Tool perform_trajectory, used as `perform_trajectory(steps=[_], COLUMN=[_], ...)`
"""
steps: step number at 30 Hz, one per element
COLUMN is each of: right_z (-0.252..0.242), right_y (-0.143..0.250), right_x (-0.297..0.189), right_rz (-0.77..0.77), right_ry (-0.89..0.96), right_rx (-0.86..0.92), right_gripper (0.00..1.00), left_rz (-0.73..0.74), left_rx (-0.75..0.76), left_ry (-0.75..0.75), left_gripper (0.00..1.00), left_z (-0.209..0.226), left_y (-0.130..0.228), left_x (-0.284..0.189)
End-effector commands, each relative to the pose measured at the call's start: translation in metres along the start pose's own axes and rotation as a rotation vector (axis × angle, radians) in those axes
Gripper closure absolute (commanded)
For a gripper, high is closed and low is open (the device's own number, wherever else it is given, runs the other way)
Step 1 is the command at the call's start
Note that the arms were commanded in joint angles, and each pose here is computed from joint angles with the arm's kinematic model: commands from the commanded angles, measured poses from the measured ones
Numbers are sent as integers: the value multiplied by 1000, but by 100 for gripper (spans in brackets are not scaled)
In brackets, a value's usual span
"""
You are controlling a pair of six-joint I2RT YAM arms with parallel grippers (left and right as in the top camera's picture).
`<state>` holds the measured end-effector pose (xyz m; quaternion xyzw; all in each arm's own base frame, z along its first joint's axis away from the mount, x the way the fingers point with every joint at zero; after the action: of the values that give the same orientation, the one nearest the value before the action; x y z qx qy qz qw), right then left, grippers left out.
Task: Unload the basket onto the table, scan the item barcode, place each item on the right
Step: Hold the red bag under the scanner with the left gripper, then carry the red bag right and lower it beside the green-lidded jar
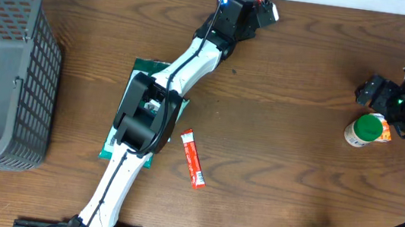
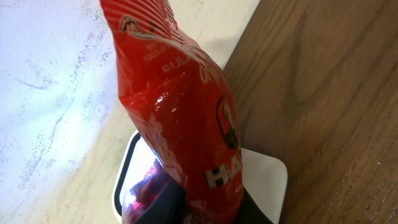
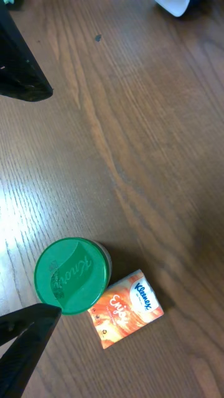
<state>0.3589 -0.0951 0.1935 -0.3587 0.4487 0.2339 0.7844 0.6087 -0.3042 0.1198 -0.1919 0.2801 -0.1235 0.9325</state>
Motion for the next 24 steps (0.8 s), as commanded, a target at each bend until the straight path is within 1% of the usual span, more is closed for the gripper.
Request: perform_trajectory(steps=[1,7,11,13,15,16,19,22,24], right_z=[3,3,3,3,3,3,3,3,3], right_y=[-6,-6,-6,-6,-6,-6,-6,-6,-6], right_x=[-9,-9,-9,-9,-9,-9,-9,-9,-9], right_rz=[-29,-29,-29,-29,-29,-29,-29,-29,-29], right_ry=[-9,-9,-9,-9,-9,-9,-9,-9,-9], right_rx=[-12,-12,-11,-12,-11,-12,-12,-11,-11], right_gripper=[1,1,1,1,1,1,1,1,1], left_rz=[-12,40,7,-17,-53,-76,-109,-105,-78], left_rx=[-26,-36,-45,-79,-158,-221,-369,-552,-690], left_ry=[20,-120,-178,-217,-250,-265,-268,-214,-150], left_gripper=[93,93,93,93,93,93,93,93,93], left_z=[-6,29,60,81,102,114,134,138,130], left_y=[3,4,-13,-27,-41,-48,-60,-67,-69], left_x=[5,-4,-26,-45,-67,-80,-110,-140,-156])
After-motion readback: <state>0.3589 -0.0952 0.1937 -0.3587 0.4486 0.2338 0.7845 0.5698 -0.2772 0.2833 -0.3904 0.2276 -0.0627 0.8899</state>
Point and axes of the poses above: each gripper's point midway between its finger pads, its own x axis out along the fingers, its own z axis along the line the jaws close on, y = z × x, the point moved 2 cm from there along -x, back along the fingers, and after that the axes turned 13 degrees about x, right-handed, at the moved point
